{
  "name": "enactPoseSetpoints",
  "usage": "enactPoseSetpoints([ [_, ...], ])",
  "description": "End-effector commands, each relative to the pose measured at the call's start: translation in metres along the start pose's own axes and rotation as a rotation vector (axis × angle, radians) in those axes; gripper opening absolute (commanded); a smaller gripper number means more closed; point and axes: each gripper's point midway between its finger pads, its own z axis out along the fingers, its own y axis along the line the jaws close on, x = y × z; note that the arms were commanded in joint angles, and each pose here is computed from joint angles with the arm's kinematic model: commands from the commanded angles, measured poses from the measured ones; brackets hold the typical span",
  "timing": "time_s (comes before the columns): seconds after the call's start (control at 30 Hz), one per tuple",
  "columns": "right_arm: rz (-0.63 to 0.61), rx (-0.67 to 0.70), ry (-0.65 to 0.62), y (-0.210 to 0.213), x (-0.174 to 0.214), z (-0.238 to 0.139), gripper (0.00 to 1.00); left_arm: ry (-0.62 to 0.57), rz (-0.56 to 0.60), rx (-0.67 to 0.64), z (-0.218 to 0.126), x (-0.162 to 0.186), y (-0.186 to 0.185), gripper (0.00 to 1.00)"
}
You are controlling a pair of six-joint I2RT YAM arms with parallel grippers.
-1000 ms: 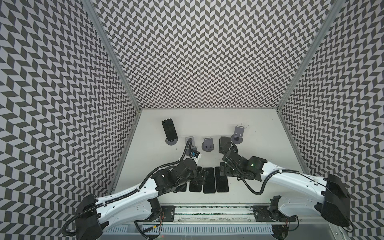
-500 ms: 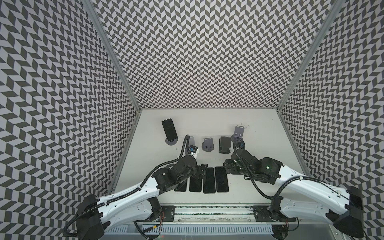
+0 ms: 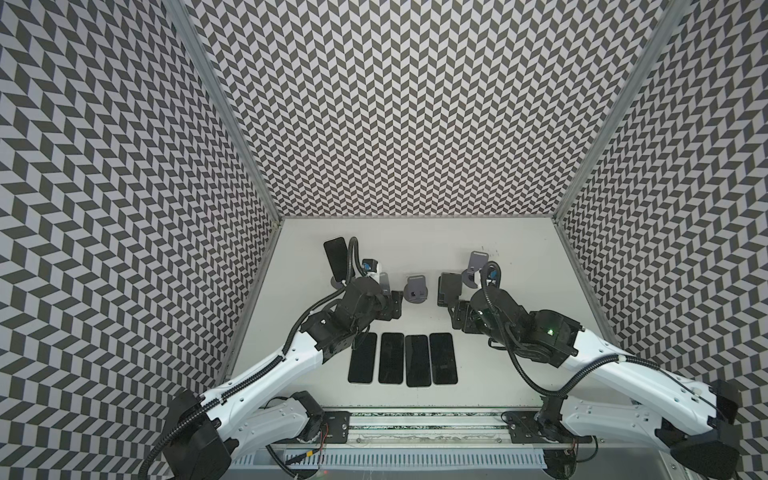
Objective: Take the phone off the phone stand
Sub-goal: 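Raise both grippers and move them toward the stands farther from the robot, then lower the left gripper over the last phone standing on its stand while right gripper hovers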
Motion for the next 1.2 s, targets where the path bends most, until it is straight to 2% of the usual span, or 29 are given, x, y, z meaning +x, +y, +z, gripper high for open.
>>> enactPoseSetpoints([
  [0.0, -0.039, -0.068, -0.089, 0.03, -0.039, -0.001, 0.83, -0.073, -0.039, -0.067, -0.001, -0.042, 0.017, 0.89],
  [0.17, -0.105, -0.131, -0.094, 0.06, -0.077, 0.003, 0.83, -0.134, -0.068, -0.172, 0.003, -0.093, 0.039, 0.91],
  [0.27, -0.142, -0.173, -0.104, 0.069, -0.094, 0.004, 0.83, -0.155, -0.098, -0.209, 0.003, -0.112, 0.05, 0.92],
  [0.47, -0.173, -0.262, -0.064, 0.079, -0.104, 0.014, 0.83, -0.195, -0.144, -0.285, 0.005, -0.131, 0.083, 0.92],
  [0.8, -0.238, -0.375, 0.028, 0.099, -0.089, 0.02, 0.84, -0.146, -0.168, -0.443, 0.039, -0.127, 0.135, 0.95],
  [0.97, -0.338, -0.351, 0.0, 0.1, -0.099, 0.019, 0.86, -0.091, -0.164, -0.525, 0.058, -0.117, 0.152, 0.98],
  [1.17, -0.382, -0.387, 0.015, 0.106, -0.095, 0.02, 0.86, -0.031, -0.187, -0.596, 0.071, -0.107, 0.164, 1.0],
])
